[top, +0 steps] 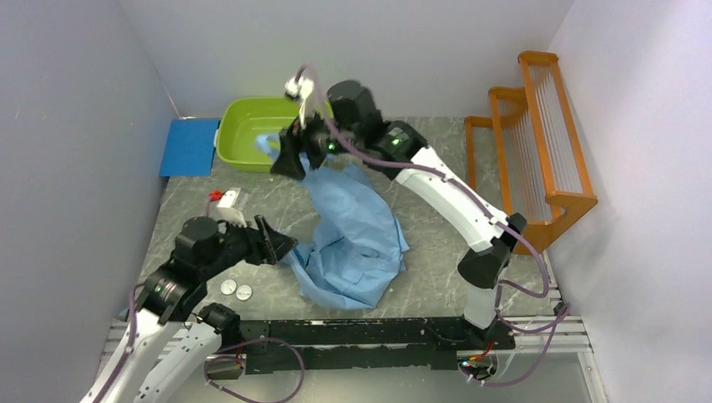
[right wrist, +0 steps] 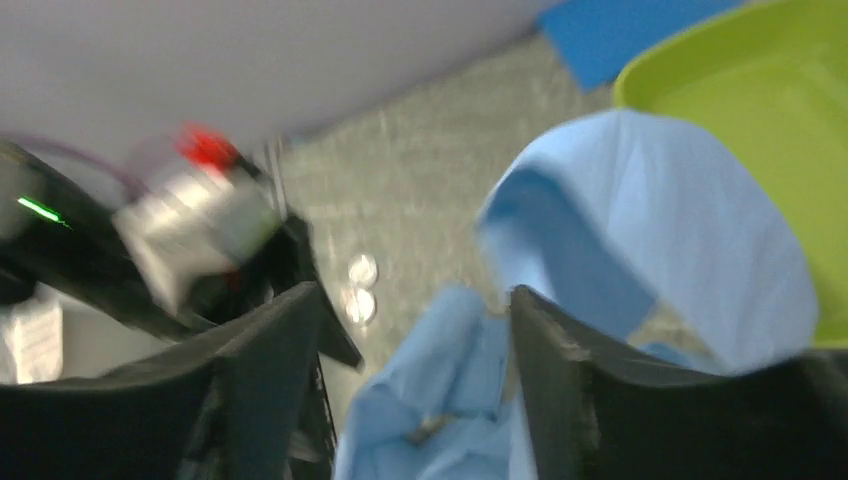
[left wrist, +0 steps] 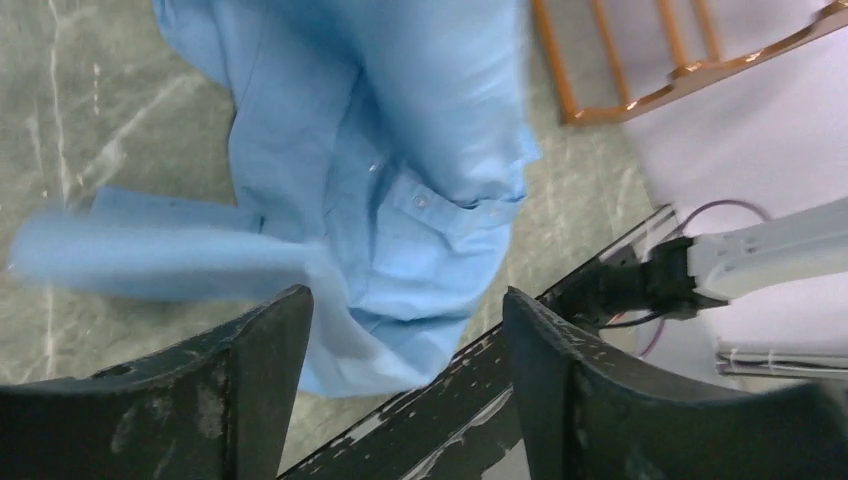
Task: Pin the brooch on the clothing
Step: Flatten out the clothes at the center of the board.
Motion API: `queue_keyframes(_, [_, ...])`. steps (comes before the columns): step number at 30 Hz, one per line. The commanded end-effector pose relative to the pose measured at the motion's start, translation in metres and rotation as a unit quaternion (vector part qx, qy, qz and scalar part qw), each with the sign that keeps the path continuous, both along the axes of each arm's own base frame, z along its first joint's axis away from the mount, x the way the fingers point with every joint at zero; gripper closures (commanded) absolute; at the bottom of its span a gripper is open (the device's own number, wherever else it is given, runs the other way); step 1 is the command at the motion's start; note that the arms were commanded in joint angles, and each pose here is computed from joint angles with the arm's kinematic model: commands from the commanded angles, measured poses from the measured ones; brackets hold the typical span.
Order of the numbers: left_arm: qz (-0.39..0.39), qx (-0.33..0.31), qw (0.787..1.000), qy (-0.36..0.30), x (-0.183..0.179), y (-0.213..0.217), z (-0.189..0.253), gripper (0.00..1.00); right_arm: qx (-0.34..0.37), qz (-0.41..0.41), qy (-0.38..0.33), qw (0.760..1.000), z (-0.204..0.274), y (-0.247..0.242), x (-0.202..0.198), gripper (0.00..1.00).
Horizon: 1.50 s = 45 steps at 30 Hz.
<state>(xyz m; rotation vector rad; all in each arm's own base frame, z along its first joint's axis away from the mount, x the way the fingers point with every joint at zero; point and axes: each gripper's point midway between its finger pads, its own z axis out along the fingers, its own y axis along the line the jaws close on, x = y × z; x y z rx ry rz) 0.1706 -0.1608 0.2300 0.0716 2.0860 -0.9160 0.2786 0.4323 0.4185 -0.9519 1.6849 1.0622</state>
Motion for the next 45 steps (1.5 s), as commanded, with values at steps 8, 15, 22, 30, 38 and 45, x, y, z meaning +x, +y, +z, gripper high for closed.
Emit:
queue_keyframes(8, [0.081,-0.014,0.995,-0.051,-0.020,0.038,0.029,0.11,0.034,-0.085,0.147,0.985,-0.085,-0.114,0.002,0.04])
queue_keyframes(15, [0.037,0.021,0.999,0.029,0.010,0.008,-0.002,0.16,-0.006,-0.242,0.220,0.945,-0.179,-0.206,0.003,0.05])
queue_keyframes(22, [0.001,0.040,0.995,0.091,0.043,-0.023,-0.030,0.20,-0.088,-0.336,0.305,0.887,-0.284,-0.265,-0.022,0.08])
queue_keyframes(30, [0.008,0.036,0.991,0.127,0.059,-0.040,-0.054,0.23,-0.130,-0.321,0.366,0.864,-0.338,-0.266,-0.042,0.13])
queue_keyframes(38, [0.075,0.061,0.986,0.134,0.052,-0.013,-0.055,0.24,-0.094,-0.239,0.346,0.903,-0.301,-0.203,-0.025,0.52])
queue_keyframes(45, [0.133,0.068,0.981,0.123,0.039,0.016,-0.045,0.25,-0.107,-0.184,0.262,0.941,-0.229,-0.119,-0.019,1.00])
